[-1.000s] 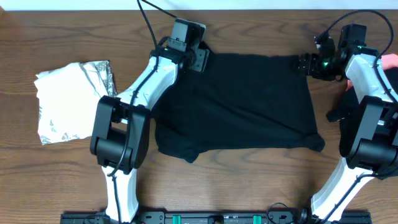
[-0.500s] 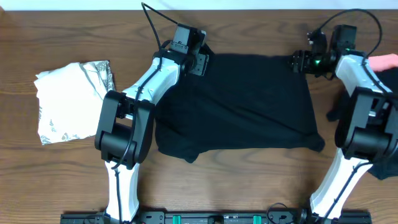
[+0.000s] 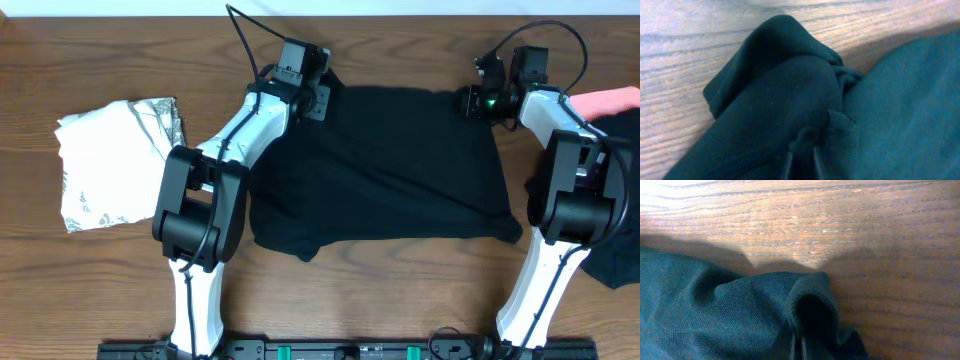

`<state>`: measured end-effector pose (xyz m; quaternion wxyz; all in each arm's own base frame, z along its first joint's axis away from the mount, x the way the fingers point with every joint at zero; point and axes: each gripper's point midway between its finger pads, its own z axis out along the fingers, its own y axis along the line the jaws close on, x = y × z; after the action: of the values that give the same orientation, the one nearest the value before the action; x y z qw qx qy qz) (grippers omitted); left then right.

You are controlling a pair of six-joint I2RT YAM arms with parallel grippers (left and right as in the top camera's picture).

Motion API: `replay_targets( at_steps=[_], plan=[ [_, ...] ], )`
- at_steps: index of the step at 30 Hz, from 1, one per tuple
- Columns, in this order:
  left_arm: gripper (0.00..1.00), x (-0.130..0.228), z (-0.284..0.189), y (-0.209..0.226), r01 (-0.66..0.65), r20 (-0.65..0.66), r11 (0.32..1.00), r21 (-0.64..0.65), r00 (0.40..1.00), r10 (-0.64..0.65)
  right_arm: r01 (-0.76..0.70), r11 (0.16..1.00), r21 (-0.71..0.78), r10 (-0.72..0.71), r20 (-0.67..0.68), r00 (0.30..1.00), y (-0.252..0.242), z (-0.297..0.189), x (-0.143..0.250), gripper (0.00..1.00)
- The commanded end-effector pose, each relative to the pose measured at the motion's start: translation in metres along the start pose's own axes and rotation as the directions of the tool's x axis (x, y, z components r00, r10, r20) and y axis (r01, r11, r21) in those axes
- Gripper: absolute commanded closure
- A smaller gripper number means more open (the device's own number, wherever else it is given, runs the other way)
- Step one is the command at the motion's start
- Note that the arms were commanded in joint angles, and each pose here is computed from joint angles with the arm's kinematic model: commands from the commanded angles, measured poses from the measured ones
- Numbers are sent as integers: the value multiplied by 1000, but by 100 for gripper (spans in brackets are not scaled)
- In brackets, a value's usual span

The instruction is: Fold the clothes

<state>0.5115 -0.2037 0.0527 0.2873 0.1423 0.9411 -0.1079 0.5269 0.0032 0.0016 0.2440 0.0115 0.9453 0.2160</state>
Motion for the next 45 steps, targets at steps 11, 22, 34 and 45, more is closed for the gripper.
replay_targets(
  at_steps=[11,22,34,45],
  plan=[
    [94,12,-9,12,40,-66,999,-22,997,-42,-180,981,66,183,-39,982,-56,-25,19,99],
    [94,46,-98,54,470,-221,876,-105,848,-481,-299,949,103,302,-20,953,-88,-77,24,99],
    [52,82,-113,48,512,-356,841,-174,764,-538,-342,926,156,364,-143,920,-83,-80,58,99],
    [46,-37,-93,57,422,78,906,44,902,-424,-330,938,108,344,-154,926,-74,-78,56,99]
  ],
)
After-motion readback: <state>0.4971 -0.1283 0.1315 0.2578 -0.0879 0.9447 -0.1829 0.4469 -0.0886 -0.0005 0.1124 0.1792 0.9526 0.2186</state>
